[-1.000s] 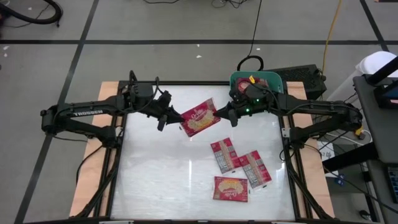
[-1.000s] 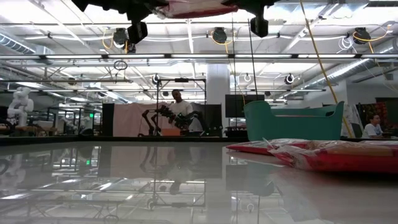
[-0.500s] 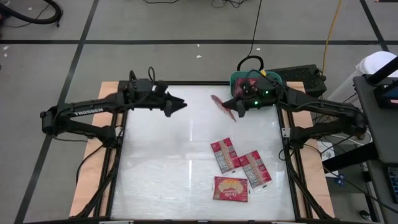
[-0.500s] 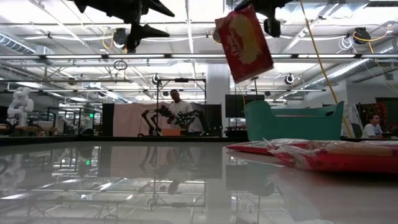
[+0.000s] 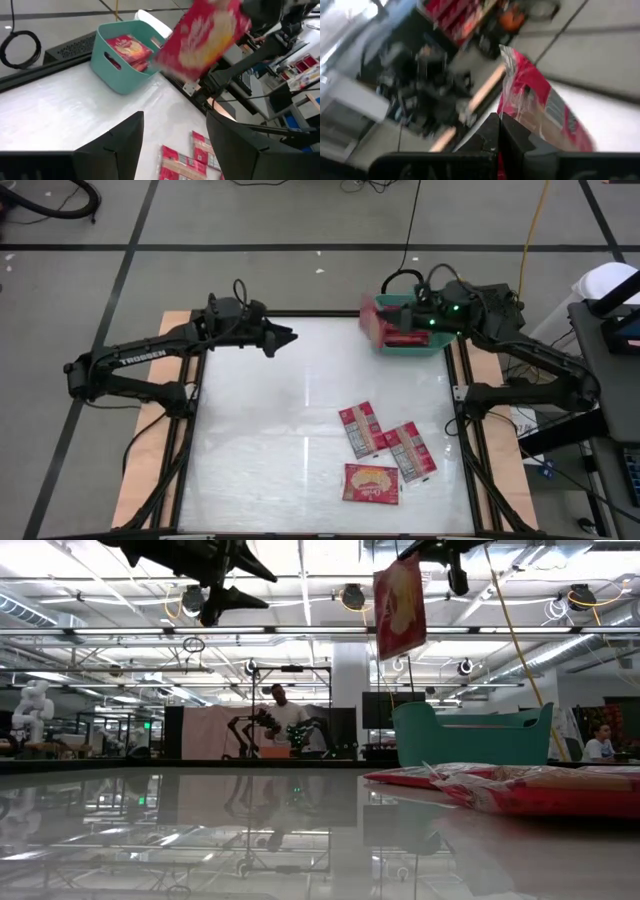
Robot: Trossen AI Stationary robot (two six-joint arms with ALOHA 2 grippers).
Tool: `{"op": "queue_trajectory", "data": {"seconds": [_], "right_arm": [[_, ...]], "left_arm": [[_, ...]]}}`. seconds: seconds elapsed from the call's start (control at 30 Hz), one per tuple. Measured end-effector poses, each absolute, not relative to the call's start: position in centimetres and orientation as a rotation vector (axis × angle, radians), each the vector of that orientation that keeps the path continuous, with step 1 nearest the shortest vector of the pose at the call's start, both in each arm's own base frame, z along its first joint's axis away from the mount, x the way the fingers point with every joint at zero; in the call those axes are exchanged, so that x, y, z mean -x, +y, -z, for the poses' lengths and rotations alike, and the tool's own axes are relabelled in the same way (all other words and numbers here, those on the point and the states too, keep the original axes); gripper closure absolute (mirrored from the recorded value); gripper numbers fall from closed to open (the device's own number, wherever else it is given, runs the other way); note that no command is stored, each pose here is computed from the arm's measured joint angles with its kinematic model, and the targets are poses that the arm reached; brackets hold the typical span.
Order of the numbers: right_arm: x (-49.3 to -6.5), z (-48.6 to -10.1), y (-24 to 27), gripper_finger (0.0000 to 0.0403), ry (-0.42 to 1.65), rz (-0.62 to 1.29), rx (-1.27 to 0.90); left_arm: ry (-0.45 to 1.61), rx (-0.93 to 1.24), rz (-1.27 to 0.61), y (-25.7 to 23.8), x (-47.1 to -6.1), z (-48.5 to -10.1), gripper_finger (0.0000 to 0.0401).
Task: Sort popcorn bags into baskets
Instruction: Put the red popcorn bag into the green bin
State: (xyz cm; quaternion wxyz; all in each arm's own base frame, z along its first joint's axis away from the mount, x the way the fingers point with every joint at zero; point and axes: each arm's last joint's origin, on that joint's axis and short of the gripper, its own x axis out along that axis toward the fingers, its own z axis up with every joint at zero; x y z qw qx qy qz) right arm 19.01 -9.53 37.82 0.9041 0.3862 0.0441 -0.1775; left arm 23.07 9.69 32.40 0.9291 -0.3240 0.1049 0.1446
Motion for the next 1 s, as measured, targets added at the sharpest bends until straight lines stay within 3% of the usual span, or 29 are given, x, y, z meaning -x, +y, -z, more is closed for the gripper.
{"op": "queue_trajectory", "data": {"seconds": [0.23,1.0], "right_arm": [[-17.2,-38.7,-11.5,0.0403,-0.048,0.540,-0.754],[-14.7,-37.3,-18.6,0.0403,-0.102,0.834,-0.702]], "left_arm": [[0.225,0.671,-0.315,10.2,-23.2,-32.0,0.0174],[0.090,0.606,-0.336,11.5,-23.9,-32.8,0.0253]]}}
